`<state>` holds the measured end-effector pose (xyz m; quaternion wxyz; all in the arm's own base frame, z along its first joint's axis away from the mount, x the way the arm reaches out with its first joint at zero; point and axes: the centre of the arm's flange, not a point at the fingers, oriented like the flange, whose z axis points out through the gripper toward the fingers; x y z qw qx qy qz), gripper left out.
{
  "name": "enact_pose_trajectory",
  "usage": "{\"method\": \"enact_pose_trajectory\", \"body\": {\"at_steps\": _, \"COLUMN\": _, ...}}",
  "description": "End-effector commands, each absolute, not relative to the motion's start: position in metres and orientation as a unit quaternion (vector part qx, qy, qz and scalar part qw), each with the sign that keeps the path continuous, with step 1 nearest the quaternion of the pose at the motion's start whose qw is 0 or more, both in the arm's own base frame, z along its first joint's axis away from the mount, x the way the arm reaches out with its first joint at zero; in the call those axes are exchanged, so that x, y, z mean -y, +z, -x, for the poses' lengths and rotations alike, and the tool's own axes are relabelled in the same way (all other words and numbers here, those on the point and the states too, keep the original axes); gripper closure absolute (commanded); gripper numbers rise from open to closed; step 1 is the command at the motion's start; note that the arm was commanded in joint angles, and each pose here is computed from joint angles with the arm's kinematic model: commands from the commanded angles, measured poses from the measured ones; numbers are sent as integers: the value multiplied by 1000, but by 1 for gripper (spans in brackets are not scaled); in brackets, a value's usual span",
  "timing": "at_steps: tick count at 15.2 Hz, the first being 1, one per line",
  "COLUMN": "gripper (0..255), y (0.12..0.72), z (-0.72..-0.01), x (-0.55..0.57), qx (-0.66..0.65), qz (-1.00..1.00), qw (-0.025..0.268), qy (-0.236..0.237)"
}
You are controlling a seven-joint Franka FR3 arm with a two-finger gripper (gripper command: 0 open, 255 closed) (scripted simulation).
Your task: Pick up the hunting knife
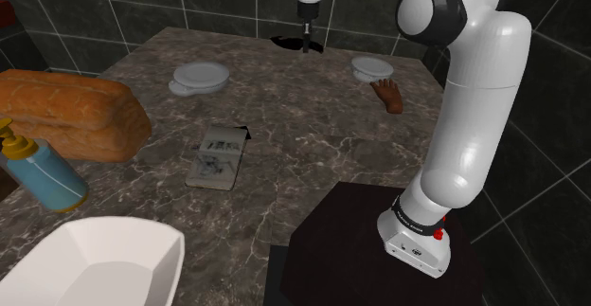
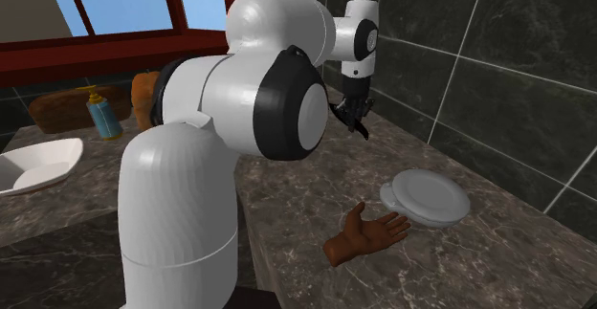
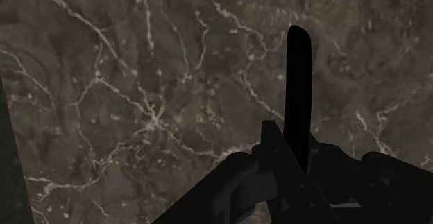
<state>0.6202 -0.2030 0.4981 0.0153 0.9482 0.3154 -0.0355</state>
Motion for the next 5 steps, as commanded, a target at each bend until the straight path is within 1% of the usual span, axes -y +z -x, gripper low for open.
{"method": "enact_pose_trajectory", "body": {"at_steps": 1, "gripper": 255, "y": 508, "z": -620, "x": 205, "qx": -315, "qz": -948, "qw": 15, "qy": -36}}
{"method": "enact_pose_trajectory", "body": {"at_steps": 5, "gripper": 255, "y": 519, "z": -620, "x": 205, "qx": -315, "qz": -948, "qw": 15, "qy": -36}}
